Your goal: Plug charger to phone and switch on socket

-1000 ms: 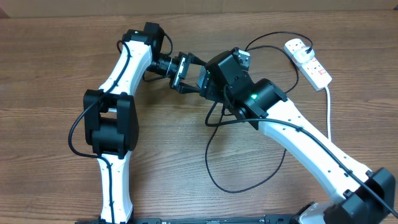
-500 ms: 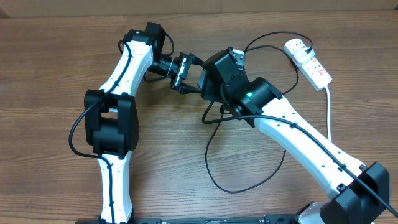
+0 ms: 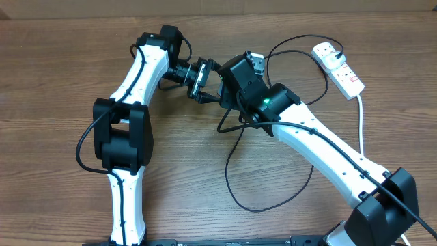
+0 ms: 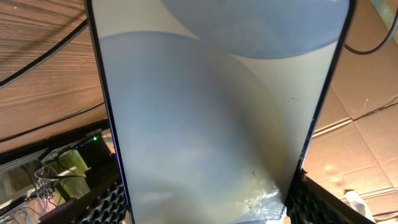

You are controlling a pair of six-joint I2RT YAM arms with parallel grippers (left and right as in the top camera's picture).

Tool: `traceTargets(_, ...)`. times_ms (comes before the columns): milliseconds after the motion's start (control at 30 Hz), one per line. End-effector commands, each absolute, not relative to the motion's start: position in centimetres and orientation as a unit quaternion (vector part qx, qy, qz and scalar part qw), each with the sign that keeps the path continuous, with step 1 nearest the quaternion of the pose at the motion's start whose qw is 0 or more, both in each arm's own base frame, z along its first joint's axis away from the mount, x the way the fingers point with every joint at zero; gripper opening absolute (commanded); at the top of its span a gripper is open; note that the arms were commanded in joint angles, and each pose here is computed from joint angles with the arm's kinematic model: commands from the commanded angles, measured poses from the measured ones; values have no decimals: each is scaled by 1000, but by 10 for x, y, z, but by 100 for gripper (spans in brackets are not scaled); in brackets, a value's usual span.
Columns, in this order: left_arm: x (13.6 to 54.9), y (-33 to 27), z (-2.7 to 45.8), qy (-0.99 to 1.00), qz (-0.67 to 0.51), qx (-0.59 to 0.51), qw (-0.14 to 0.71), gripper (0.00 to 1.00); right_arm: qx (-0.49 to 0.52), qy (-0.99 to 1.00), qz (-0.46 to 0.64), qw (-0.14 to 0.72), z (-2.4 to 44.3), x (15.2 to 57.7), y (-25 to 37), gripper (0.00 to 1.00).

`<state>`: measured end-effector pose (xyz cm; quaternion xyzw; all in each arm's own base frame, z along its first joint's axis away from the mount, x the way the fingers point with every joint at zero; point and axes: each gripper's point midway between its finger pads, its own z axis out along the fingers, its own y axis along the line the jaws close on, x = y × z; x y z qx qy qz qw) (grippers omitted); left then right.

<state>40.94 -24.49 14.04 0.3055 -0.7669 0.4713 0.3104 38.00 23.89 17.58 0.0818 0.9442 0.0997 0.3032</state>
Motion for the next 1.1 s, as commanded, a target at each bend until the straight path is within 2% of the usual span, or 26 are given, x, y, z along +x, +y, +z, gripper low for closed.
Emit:
traceTargets(0, 412, -251, 151, -762, 491, 287, 310, 68, 87, 935, 93, 332, 191, 389, 237, 51)
traceTargets(200, 412, -251, 151, -762, 491, 287, 310, 69, 87, 934, 96, 334, 192, 390, 238, 49)
traceTargets(600, 412, -251, 151, -763, 492, 285, 308, 69, 86, 934, 105, 330, 192, 389, 241, 35)
traceTargets(1067, 412, -251, 151, -764, 494, 282, 306, 69, 84, 936, 114, 322, 191, 387, 244, 30)
